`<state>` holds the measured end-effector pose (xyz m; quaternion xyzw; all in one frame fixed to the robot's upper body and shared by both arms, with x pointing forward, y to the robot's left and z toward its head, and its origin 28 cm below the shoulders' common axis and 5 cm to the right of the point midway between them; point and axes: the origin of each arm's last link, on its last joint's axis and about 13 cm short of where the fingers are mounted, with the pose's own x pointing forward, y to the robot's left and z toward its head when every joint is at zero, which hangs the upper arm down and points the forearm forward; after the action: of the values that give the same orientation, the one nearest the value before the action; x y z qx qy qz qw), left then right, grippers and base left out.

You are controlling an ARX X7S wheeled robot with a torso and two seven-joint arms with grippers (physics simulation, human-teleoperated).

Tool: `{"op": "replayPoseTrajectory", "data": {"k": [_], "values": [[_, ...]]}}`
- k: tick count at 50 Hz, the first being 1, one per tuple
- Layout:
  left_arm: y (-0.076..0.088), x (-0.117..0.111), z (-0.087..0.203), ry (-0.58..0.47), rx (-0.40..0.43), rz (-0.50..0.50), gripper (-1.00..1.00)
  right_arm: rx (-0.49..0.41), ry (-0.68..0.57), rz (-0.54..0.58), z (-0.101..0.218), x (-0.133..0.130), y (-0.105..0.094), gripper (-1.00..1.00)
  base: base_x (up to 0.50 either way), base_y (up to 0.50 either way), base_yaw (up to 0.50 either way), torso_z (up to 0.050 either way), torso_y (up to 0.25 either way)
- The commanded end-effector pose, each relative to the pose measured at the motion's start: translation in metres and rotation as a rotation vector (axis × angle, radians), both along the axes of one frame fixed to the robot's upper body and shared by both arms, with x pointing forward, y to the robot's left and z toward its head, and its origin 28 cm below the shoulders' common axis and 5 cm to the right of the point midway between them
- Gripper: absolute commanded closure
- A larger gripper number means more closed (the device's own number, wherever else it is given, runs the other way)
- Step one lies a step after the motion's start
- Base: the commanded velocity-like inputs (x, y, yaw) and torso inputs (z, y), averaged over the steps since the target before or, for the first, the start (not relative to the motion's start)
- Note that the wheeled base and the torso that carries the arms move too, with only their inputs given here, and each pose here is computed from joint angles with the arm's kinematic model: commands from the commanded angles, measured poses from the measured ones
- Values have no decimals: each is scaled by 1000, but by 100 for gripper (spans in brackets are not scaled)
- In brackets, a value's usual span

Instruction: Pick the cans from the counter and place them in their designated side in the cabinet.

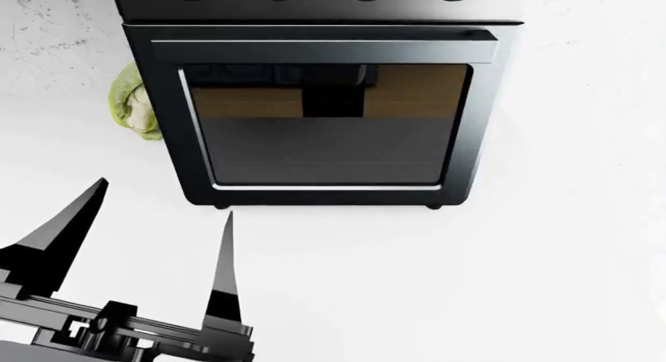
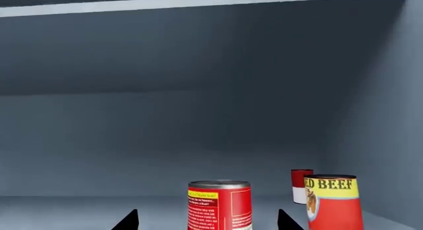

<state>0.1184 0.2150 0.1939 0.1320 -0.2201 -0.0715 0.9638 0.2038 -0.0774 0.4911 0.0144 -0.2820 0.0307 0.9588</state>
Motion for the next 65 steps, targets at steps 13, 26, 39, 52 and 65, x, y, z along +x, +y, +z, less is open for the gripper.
{"op": "replayPoseTrajectory", "data": {"k": [13,26,39,52,65], "values": [[-2,2,2,-2,8,-9,-100,24,36,23,-44,-52,-17,-100,0,0,0,0,0],[-4,4,6,-8,13,-13,-100,-6,43,57,-66,-78,-22,-100,0,0,0,0,0],[-2,5,7,-11,15,-10,-100,-15,96,87,-112,-95,-31,-100,0,0,0,0,0],[-2,5,8,-27,8,0,-100,-18,121,90,-154,-103,-38,-100,0,0,0,0,0],[-1,7,12,-43,5,8,-100,-33,135,102,-192,-109,-47,-100,0,0,0,0,0]]}}
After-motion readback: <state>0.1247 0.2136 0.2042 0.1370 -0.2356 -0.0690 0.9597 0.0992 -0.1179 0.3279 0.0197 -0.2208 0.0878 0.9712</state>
